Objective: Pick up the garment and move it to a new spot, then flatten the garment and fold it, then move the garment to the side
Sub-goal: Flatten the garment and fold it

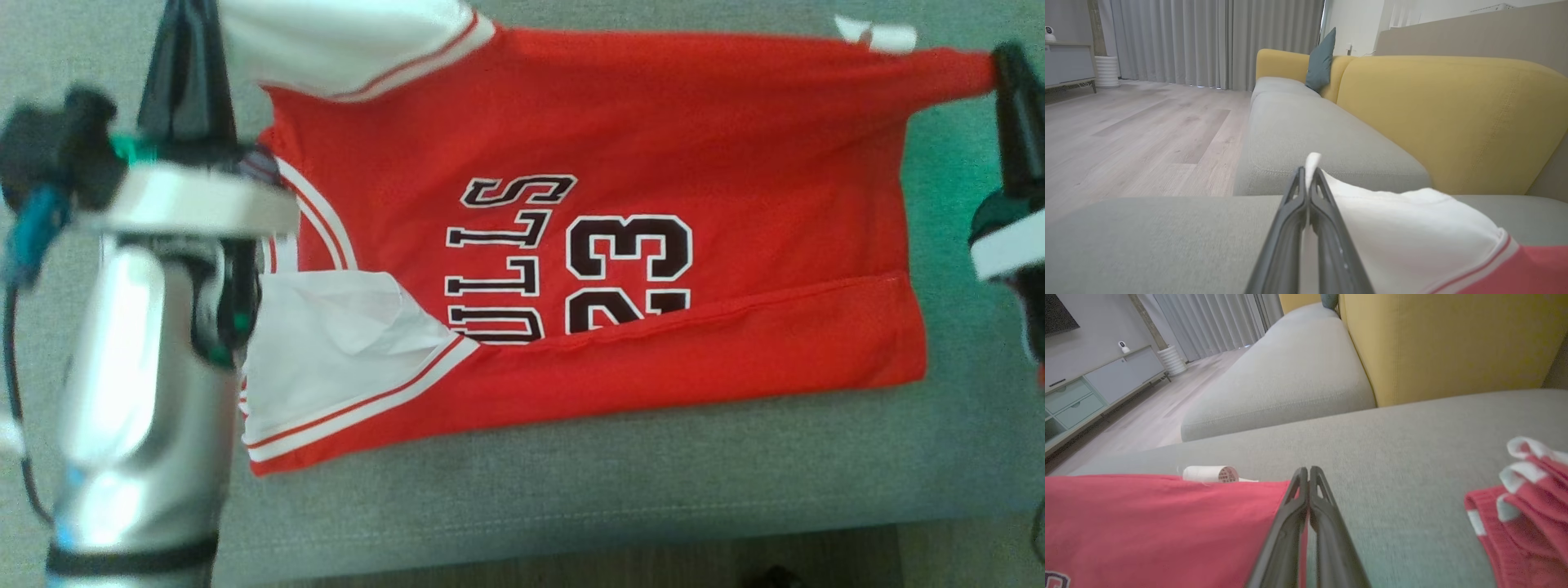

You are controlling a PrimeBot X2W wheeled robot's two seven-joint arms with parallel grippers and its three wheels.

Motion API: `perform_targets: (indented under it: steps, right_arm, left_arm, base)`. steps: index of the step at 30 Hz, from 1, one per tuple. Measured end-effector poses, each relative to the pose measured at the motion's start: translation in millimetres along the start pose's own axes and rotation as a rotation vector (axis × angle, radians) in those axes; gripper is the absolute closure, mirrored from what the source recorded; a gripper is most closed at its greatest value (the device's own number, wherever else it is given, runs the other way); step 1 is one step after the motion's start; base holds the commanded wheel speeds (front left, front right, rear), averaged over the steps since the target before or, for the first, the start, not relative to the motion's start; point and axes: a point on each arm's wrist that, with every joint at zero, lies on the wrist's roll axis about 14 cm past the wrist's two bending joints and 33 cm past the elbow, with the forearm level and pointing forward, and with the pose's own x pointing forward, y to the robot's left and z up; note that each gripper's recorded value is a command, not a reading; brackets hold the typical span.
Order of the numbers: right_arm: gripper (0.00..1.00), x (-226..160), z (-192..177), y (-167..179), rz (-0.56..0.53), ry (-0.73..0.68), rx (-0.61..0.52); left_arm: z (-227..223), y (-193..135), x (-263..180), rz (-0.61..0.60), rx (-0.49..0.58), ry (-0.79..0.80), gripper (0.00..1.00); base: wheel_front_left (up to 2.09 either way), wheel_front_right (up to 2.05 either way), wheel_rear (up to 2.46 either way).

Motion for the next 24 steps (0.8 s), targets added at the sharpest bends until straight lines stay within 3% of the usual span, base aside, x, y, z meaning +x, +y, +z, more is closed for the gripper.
perform_targets:
  steps: [11,24]
  right_arm:
    - [1.00,-35,-38,10,-0.023,0.082,0.098]
    - [1.00,-81,-81,18,-0.081,0.190,0.191]
  left_arm:
    - [-56,9,-103,0.125,-0.073,0.262,1.00]
    - [-90,15,-146,0.180,-0.119,0.450,1.00]
  base:
    - [0.00,0.00,0.00]
    - [0.00,0.00,0.00]
